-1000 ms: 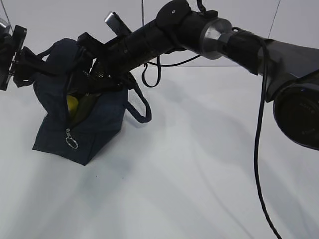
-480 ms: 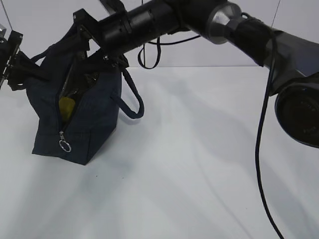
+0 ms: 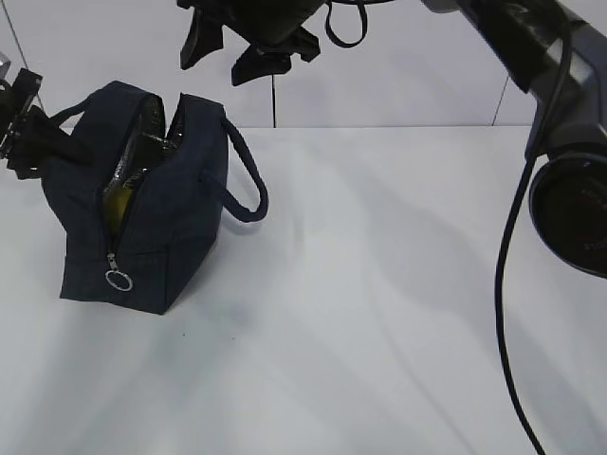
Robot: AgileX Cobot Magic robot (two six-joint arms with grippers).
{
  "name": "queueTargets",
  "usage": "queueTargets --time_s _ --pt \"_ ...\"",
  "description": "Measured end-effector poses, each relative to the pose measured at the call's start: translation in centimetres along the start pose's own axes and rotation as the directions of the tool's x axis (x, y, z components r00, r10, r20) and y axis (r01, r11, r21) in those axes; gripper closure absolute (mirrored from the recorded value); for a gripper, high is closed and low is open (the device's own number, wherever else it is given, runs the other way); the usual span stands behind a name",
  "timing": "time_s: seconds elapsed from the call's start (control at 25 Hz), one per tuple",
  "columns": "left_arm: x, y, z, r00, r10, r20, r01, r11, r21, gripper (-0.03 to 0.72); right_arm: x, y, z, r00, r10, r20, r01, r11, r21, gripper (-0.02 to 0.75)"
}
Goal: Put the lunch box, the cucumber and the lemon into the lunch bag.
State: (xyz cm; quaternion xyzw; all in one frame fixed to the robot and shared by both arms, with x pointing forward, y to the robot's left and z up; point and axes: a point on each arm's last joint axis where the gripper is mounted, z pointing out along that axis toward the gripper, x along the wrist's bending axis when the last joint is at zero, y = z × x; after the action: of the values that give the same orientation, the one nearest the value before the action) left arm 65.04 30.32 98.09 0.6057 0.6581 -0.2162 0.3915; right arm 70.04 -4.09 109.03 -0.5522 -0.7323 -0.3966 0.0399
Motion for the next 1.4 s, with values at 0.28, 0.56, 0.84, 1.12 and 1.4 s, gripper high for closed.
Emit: queueTargets --time_s 0.28,0.56,0.84,1.12,1.4 --pt "0.1 0.0 -0.1 1.000 -0.001 -0.002 0.001 1.000 -0.001 0.697 -1.3 -1.3 2.1 0.993 0.062 0.101 -0.069 0.995 0.069 0.223" --pt "0.1 0.0 -0.1 1.000 -0.001 -0.002 0.001 1.000 -0.001 0.697 -1.4 -1.7 2.7 0.990 0.100 0.102 -0.110 0.990 0.093 0.223" --pt "0.1 0.0 -0.1 1.000 -0.001 -0.002 0.001 1.000 -0.001 0.697 -2.0 -2.5 4.7 0.987 0.147 0.064 -0.155 0.978 0.142 0.223" --pt "0.1 0.0 -0.1 1.000 -0.001 -0.002 0.001 1.000 -0.001 0.697 -2.6 -3.0 5.9 0.985 0.162 0.063 -0.171 0.971 0.167 0.223" --pt "0.0 0.0 -0.1 1.000 -0.004 0.006 0.004 1.000 -0.005 0.697 -2.5 -3.0 5.9 0.987 0.150 0.057 -0.158 0.973 0.168 0.223"
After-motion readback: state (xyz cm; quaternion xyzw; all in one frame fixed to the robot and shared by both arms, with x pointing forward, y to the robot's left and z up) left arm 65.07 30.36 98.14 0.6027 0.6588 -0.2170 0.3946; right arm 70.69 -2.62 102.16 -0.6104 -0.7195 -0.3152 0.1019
